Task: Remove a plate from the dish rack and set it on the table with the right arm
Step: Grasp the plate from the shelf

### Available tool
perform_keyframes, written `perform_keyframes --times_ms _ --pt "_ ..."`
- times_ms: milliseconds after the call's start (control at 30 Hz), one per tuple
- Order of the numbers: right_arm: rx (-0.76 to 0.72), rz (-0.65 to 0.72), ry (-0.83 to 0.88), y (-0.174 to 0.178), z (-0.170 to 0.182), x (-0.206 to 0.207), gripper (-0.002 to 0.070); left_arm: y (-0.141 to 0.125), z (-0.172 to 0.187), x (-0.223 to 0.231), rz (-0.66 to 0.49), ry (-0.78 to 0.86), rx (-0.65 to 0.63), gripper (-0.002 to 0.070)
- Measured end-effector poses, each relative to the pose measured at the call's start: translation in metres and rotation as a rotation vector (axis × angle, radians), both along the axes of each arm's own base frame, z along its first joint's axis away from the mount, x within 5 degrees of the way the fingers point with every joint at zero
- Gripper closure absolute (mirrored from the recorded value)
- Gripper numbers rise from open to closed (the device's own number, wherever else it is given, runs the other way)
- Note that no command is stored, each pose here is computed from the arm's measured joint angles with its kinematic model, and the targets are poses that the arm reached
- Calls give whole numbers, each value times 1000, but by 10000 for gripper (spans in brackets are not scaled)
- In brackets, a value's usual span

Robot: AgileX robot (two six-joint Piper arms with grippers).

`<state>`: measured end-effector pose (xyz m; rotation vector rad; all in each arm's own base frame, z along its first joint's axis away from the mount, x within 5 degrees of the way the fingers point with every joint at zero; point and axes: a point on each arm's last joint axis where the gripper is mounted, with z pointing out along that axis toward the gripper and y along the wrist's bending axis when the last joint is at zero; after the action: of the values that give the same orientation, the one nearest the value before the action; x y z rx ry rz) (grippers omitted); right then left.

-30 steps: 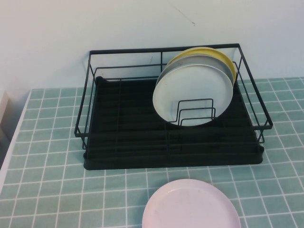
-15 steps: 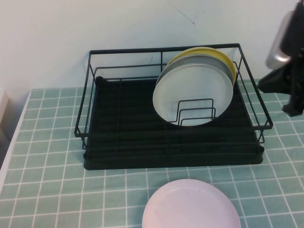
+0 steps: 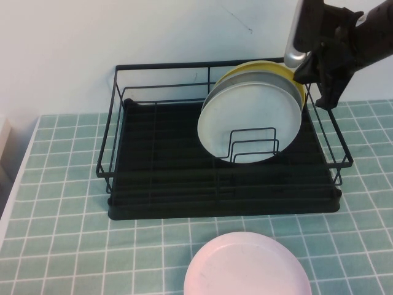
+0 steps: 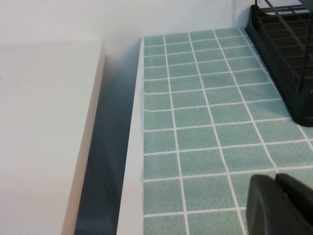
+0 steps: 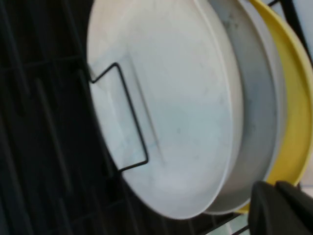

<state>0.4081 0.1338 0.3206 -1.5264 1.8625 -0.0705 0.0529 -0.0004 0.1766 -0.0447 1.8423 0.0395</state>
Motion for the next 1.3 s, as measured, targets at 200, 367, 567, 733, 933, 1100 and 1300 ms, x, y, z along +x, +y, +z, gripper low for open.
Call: perform_keyframes --times_ms 200,367,567,733,933,1100,1300 --pt "-29 83 -35 5 -12 9 486 0 0 0 0 0 0 678" --pt "-72 203 -71 14 -22 11 315 0 0 0 0 0 0 678" --pt "-88 242 -122 25 -30 16 299 0 0 0 1 -1 2 678" --pt "-90 233 -138 29 -39 22 324 0 0 0 1 -1 4 678" --pt "-93 233 -109 33 -58 29 352 0 0 0 1 -1 4 678" --pt "-77 214 -79 35 -70 32 463 0 0 0 1 -1 4 678" --pt "-16 158 -45 38 -58 26 549 0 0 0 1 -1 4 678"
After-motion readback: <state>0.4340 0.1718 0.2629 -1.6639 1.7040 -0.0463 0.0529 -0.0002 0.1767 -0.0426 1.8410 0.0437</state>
